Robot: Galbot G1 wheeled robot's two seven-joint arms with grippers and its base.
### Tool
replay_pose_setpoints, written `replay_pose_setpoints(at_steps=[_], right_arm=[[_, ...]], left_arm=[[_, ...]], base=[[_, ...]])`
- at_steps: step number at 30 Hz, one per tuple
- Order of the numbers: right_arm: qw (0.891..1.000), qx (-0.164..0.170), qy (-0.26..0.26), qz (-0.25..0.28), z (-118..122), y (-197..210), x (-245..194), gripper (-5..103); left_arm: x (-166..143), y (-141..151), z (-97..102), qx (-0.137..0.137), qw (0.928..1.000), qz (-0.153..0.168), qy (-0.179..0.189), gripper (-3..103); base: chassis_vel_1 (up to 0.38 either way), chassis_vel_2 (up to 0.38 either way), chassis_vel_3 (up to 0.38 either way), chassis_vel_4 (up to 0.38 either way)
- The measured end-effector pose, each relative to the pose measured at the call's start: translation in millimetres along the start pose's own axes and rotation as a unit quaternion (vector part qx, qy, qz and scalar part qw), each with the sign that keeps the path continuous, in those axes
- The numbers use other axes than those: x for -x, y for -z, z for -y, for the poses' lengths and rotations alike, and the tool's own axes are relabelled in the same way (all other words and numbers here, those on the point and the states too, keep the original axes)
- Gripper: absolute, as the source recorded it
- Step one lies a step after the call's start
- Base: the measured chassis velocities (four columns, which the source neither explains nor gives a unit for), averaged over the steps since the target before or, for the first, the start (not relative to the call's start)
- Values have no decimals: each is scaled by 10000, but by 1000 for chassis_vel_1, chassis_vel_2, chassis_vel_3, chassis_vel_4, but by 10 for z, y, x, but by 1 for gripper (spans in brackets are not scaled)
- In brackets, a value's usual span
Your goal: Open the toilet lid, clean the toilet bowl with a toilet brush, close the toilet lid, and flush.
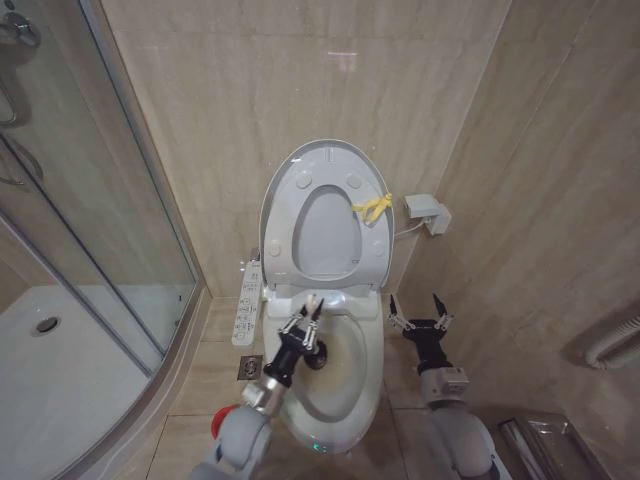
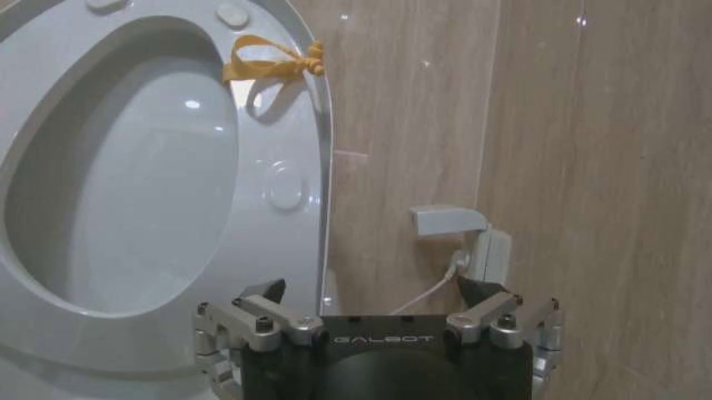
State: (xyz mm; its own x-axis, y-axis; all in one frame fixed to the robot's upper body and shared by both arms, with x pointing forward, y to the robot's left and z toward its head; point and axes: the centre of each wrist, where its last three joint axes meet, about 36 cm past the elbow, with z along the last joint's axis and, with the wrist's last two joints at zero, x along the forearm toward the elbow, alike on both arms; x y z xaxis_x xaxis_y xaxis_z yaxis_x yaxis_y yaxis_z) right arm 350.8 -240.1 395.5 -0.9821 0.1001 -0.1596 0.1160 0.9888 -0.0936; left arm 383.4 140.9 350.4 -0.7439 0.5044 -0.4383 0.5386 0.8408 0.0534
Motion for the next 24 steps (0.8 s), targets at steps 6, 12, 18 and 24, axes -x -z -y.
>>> replay_pose_setpoints(at_steps=[6,12,18,24], right_arm=[[10000,1,0,0,0,0,0,100],[10000,0,0,0,0,0,0,100],[10000,0,0,0,0,0,0,100],[10000,0,0,0,0,0,0,100]], left_arm=[[-207,446,-141,238,9988,206,365,19],[-513,740,-306,534,9953,157,787,19],[-891,941,-336,715,9903,-16,1190,19],[-1152,964,-332,808,9856,-143,1476,19]], base=[[0,0,0,0],[0,0,0,0],[0,0,0,0],[0,0,0,0]])
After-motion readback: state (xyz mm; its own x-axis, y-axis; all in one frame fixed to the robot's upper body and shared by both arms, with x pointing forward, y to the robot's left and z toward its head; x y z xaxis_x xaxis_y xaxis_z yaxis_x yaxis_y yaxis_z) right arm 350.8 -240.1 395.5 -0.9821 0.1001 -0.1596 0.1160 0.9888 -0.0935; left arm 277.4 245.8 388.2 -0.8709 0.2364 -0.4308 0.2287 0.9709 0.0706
